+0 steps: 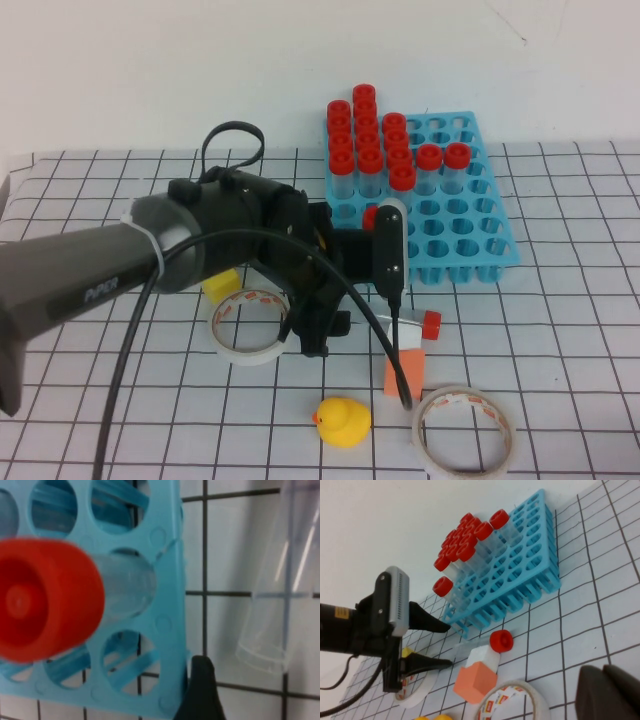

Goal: Place the test tubes

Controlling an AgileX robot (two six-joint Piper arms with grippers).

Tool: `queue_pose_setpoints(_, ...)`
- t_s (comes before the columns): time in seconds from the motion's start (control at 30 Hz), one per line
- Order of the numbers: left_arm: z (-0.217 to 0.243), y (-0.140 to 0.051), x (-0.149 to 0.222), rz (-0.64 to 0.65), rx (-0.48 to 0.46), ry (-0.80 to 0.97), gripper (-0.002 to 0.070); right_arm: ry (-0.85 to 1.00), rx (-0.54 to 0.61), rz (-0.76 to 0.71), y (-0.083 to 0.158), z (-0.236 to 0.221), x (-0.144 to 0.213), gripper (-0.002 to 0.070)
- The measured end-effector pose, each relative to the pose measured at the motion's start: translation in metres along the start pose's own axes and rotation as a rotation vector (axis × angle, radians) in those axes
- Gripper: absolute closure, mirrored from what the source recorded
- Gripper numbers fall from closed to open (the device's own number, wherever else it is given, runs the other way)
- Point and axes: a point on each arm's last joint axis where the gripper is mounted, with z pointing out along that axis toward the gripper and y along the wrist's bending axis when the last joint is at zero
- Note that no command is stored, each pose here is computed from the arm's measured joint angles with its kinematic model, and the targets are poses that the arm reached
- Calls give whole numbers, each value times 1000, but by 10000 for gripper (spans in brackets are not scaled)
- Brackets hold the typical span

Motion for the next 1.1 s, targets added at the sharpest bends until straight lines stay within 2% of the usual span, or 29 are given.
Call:
queue_pose_setpoints(0.43,19,-2,0,-42,-2,-22,199,5,-1,-1,0,0,0,678)
queue_pose_setpoints(0.6,20,-5,-2,-90,34,-36,268,6,-1,-1,0,0,1,678)
queue_pose_setpoints(0.87,19,-13,0,-115,123,-16,459,7,-1,-7,0,0,1,678)
queue_pose_setpoints(1.1,17,-16,0,-123,166,-5,464,29,-7,-7,1,0,3,678)
